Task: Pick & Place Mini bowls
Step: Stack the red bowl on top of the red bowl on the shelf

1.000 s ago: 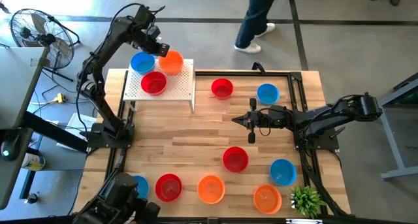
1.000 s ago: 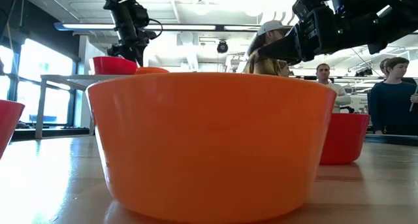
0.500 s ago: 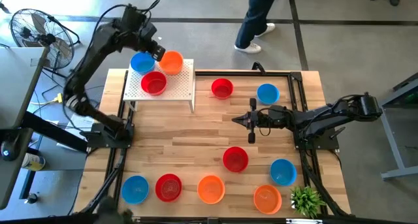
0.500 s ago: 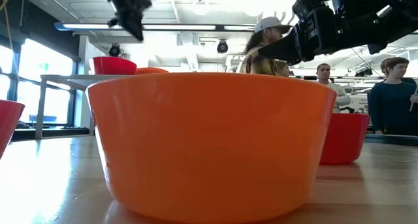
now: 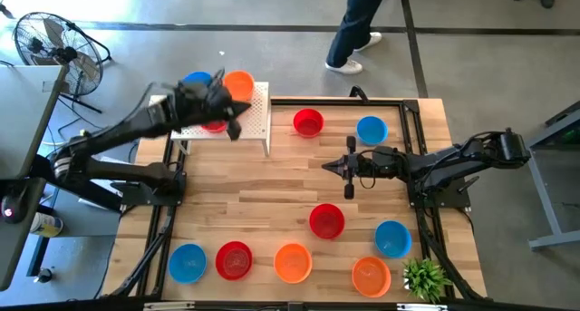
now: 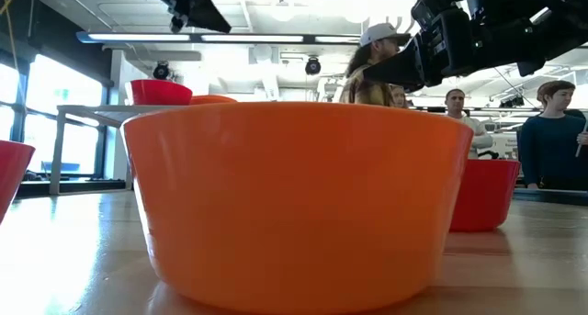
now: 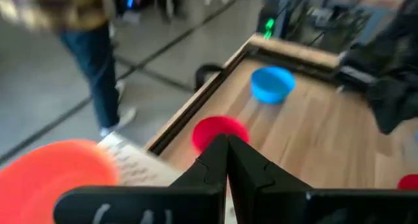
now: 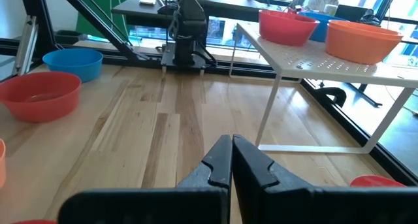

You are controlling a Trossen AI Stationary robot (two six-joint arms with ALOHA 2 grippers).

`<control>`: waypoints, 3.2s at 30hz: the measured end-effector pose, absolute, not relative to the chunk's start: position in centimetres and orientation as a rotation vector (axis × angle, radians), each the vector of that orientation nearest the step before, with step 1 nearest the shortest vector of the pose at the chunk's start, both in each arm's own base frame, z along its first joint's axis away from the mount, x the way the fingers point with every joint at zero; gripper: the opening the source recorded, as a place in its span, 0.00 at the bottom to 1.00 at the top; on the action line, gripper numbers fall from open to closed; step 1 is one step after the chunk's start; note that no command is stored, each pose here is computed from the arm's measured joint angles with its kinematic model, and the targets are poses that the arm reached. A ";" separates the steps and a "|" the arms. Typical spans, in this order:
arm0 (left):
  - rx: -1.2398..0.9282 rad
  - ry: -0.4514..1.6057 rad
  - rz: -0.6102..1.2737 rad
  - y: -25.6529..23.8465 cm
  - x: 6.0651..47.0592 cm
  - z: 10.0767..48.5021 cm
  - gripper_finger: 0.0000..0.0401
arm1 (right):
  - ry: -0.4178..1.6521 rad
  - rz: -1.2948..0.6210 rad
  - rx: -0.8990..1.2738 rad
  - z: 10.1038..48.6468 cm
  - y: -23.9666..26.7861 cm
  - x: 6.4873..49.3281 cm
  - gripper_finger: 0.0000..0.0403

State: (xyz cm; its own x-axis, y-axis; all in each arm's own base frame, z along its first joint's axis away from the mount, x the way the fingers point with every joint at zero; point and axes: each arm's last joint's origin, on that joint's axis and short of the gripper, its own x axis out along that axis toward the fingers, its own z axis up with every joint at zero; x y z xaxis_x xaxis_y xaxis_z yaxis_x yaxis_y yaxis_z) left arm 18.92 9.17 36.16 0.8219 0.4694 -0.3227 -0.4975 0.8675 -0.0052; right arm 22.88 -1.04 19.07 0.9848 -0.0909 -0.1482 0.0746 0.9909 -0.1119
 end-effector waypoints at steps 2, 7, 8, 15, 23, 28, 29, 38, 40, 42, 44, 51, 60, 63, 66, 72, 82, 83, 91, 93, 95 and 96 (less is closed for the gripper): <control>-0.073 0.291 0.482 8.1 19.4 34.1 0.01 | 0.154 -0.096 -0.097 19.1 -1.1 22.9 0.00; -0.044 0.189 0.360 5.7 20.6 30.4 0.01 | 0.158 -0.167 -0.050 19.0 -1.3 22.8 0.00; -0.040 0.181 0.338 5.2 20.7 29.6 0.01 | 0.160 -0.178 -0.042 19.0 -1.3 22.8 0.00; 0.009 0.052 0.252 2.4 20.8 26.0 0.01 | 0.171 -0.212 0.073 19.4 -1.3 22.3 0.01; 0.022 -0.003 0.212 1.5 20.1 23.6 0.01 | 0.342 -0.339 0.260 20.0 -1.5 19.4 0.14; 0.027 0.005 0.212 1.5 20.0 23.3 0.01 | 0.541 -0.427 0.326 21.6 -1.1 18.2 0.24; 0.031 0.004 0.211 1.5 20.0 23.3 0.01 | 0.579 -0.436 0.327 22.0 -0.8 18.1 0.25; 0.048 0.011 0.186 1.4 20.0 23.3 0.01 | 0.851 -0.444 0.360 24.3 1.8 18.9 0.41; 0.048 0.013 0.185 1.4 20.0 23.2 0.01 | 0.912 -0.431 0.369 24.3 2.6 19.3 0.45; 0.048 0.015 0.184 1.4 20.0 23.2 0.01 | 0.962 -0.425 0.406 24.4 3.4 19.7 0.50; 0.045 0.015 0.184 1.4 20.0 23.2 0.01 | 0.980 -0.441 0.505 24.4 4.1 20.3 0.54; 0.040 0.028 0.157 1.3 20.0 23.1 0.01 | 1.106 -0.544 0.742 21.7 7.0 21.6 0.61; 0.040 0.043 0.136 1.3 20.1 22.9 0.01 | 1.073 -0.471 0.800 18.6 10.4 24.5 0.53; 0.040 0.059 0.135 1.3 20.2 22.6 0.01 | 1.094 -0.490 0.801 17.5 10.6 25.0 0.48; 0.040 0.051 0.136 1.3 20.2 22.7 0.01 | 1.137 -0.508 0.795 16.5 10.7 25.2 0.42; 0.040 0.060 0.136 1.3 20.5 22.5 0.01 | 1.153 -0.485 0.781 15.9 10.9 25.6 0.26; 0.040 0.063 0.137 1.3 20.5 22.4 0.01 | 1.153 -0.474 0.749 16.1 10.5 25.8 0.03; 0.040 0.063 0.137 1.3 20.5 22.4 0.01 | 1.154 -0.471 0.745 16.2 10.3 25.9 0.03; 0.038 0.063 0.137 1.3 20.5 22.4 0.01 | 1.113 -0.484 0.635 18.3 7.8 27.8 0.01; 0.030 0.063 0.132 1.3 20.5 22.4 0.01 | 1.086 -0.490 0.605 18.8 7.0 28.4 0.01; 0.030 0.068 0.101 1.2 20.5 22.4 0.01 | 1.056 -0.499 0.591 19.4 6.0 29.0 0.01; 0.034 0.074 0.081 1.1 20.5 22.3 0.01 | 1.041 -0.508 0.594 19.7 5.5 29.3 0.01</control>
State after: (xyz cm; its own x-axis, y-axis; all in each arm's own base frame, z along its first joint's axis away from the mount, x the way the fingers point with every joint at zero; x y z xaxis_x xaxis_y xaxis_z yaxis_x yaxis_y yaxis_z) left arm 20.46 1.15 22.33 0.9940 0.0825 -0.0722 -0.0800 0.9961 0.0371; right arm 29.28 5.49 19.70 0.4183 -0.1084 -0.9018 0.6445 0.7351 0.2105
